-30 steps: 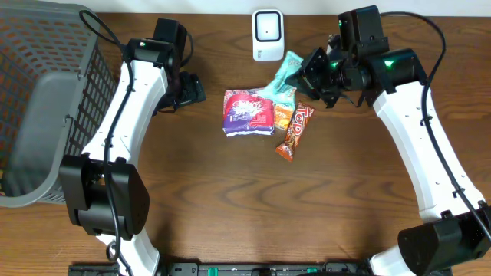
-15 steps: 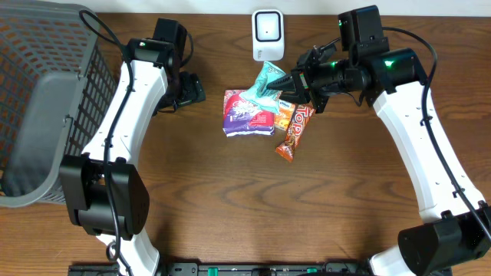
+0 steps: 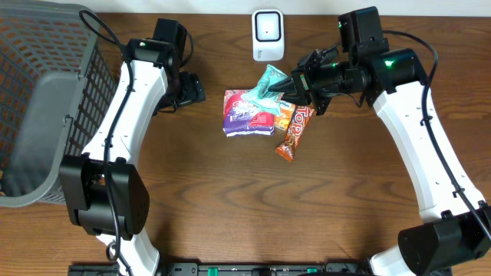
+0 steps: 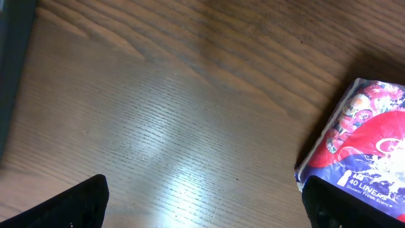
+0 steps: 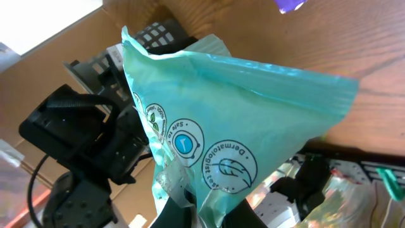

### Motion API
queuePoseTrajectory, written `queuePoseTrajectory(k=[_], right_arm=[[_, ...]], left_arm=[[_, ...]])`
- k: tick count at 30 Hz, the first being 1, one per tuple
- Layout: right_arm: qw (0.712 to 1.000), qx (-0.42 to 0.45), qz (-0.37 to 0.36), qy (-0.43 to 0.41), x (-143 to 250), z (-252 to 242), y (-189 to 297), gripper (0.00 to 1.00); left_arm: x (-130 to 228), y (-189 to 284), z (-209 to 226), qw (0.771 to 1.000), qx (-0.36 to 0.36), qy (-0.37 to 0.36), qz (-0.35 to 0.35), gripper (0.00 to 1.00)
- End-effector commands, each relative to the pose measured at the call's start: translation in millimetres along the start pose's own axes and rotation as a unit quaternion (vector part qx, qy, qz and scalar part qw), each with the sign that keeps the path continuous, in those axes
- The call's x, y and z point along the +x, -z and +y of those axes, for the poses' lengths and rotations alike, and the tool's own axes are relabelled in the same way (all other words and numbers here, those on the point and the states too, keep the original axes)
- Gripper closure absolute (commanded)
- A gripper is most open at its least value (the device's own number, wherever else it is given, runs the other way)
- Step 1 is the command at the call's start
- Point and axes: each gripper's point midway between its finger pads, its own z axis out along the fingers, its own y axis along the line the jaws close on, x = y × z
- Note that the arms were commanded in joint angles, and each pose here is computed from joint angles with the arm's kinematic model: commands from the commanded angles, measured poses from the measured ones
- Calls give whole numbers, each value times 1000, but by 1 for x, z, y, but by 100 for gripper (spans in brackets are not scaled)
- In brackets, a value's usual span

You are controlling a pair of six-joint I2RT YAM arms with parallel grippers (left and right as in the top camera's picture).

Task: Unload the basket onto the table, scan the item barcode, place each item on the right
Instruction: 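Move the held green pack to the white scanner and hold it there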

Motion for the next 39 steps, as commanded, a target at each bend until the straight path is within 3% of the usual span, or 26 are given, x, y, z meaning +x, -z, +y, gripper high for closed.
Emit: queuePoseTrajectory(k=[1,5,8,14,19,23,26,28,32,35,39], right_arm=[[999,-10,24,-24,5,3,1,99],[1000,-3,-18,-5,-10,1,1,99],[993,21,-108,39,-40,-3,4,99],[923,136,-325,155,-110,-21,33,99],[883,181,-404,158,-142,-25,36,99],[880,166,-389,216,-164,-10,9,99],[880,88,-332,328,-173,30,-33,99],[882,23,-305,359,-178,53,-54,99],[882,-74,-295,361,-201,81,-68,99],[887,-100,-306,330,-229,79,-73,99],[881,-155,-279,349,-244,84,-92,99]], left_arm=[[-1,3,5,1000,-5,-1,-5,2],[-1,3,5,1000,-5,-1,-5,2],[-1,3,5,1000,-5,-1,-5,2],[-1,3,5,1000,-5,-1,-5,2],[-1,3,5,1000,-5,-1,-5,2],[-1,3,5,1000,-5,-1,-5,2],[-1,3,5,1000,-5,-1,-5,2],[-1,3,5,1000,-5,-1,-5,2],[-1,3,5,1000,-5,-1,-5,2],[-1,3,5,1000,-5,-1,-5,2],[-1,3,5,1000,-5,-1,-5,2]])
